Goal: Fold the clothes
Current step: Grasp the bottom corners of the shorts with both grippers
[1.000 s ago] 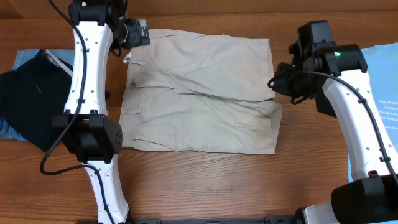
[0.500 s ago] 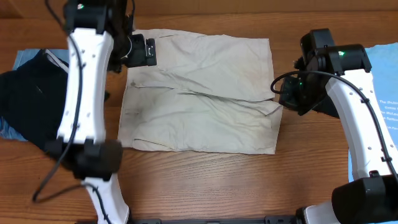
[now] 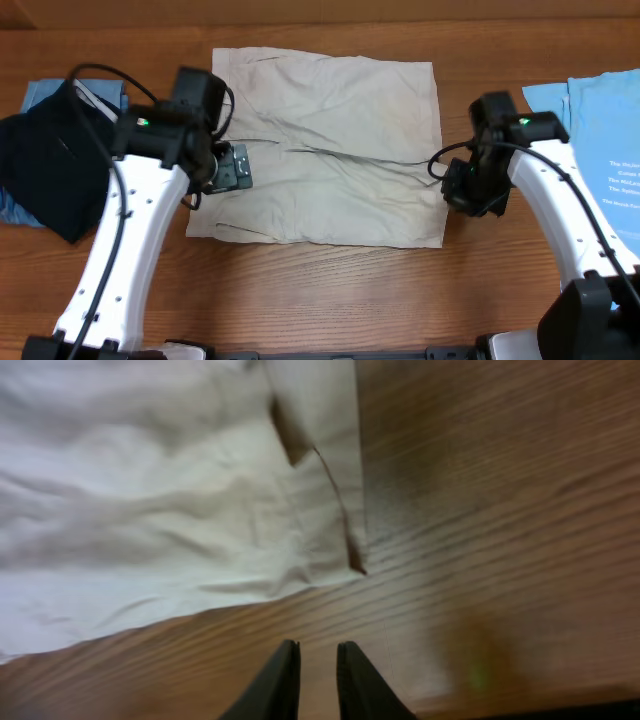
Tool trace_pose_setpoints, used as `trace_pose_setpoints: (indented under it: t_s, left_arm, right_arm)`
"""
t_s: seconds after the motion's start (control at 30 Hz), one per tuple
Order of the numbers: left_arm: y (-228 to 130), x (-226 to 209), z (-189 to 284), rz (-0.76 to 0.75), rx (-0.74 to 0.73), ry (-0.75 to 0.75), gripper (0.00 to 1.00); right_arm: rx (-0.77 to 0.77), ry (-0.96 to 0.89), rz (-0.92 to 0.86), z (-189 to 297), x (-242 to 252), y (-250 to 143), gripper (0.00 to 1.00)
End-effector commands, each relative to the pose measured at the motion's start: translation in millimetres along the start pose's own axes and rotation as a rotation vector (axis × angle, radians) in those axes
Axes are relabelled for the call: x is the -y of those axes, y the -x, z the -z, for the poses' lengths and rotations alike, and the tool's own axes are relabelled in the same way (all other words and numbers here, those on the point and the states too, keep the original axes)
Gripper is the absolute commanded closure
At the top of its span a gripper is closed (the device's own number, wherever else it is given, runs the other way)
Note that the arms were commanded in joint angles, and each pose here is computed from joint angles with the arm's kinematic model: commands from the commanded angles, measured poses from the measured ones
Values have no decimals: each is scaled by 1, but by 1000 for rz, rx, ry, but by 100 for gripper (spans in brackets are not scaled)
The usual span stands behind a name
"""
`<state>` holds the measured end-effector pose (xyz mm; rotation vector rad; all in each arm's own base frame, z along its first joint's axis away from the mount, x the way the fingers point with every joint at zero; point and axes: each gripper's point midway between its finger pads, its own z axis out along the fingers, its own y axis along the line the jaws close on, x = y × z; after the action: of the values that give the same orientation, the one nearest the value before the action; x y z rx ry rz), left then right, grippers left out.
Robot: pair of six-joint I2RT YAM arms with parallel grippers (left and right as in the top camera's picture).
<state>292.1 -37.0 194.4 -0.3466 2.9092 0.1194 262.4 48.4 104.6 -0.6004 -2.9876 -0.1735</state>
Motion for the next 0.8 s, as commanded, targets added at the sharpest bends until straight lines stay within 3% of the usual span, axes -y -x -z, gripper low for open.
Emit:
trace_pose_setpoints:
  t_s: [0.0, 0.07, 0.1, 0.27, 0.77]
  left_arm:
    - [-12, 4, -39, 52, -33, -21, 0]
    - [-14, 9, -57, 64, -45, -53, 0]
    - [-18, 9, -67, 72, -63, -62, 0]
    - [-21, -2, -87, 109, -75, -51, 0]
    - [-13, -1, -95, 112, -34, -66, 0]
  right_arm:
    - [-10, -15, -30, -21, 9, -8, 75]
    - [-5, -12, -30, -37, 12, -8, 46]
    - [-10, -7, -30, -46, 13, -10, 37]
    - [-14, 4, -68, -66, 16, -15, 24]
    - [-47, 170, -177, -96, -4, -24, 38]
